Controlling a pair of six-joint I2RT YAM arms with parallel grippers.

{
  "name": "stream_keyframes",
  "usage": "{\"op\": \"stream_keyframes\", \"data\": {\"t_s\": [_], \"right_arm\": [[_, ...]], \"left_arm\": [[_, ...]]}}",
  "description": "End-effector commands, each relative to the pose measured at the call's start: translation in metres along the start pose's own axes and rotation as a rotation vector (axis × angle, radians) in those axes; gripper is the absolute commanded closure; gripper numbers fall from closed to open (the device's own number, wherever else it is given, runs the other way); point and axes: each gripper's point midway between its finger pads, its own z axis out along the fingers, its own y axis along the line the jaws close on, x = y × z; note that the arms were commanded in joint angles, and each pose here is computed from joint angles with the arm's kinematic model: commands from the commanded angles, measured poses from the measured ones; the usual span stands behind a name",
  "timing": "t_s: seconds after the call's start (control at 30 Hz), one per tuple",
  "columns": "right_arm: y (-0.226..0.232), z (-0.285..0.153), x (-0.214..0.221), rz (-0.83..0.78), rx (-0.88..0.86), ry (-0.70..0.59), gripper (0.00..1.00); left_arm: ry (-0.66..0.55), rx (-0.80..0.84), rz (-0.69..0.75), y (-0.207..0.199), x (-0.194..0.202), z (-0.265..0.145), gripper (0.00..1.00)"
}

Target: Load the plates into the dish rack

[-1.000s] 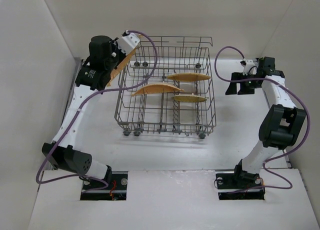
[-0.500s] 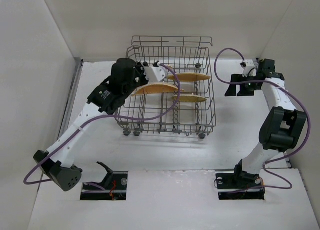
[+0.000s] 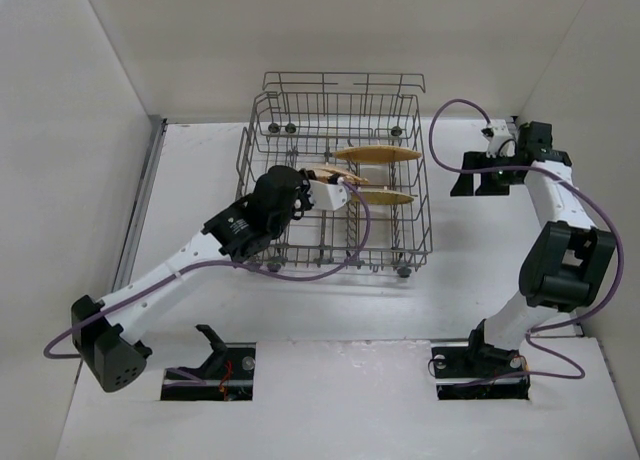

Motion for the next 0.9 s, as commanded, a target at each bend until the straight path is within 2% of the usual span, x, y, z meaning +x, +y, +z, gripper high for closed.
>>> {"op": "stream_keyframes", "data": {"t_s": [0.0,0.33,0.87], "right_arm": [[0.004,-0.014,-0.013,-0.033,-0.006,-0.07,0.13],[0.0,-0.019,-0.006,-0.023,0.0,-0.071,0.13],[-0.006,-0.022,0.004,0.008,0.012,-0.073,0.14]], "left_arm": [[-0.055,-0.142,-0.046,0.031,-0.011,-0.018,1.0],[-0.103,-0.085,0.046,-0.013,-0.022,-0.01,1.0],[-0.203,-0.049,0.205,-0.043,-0.024,0.011,1.0]]}}
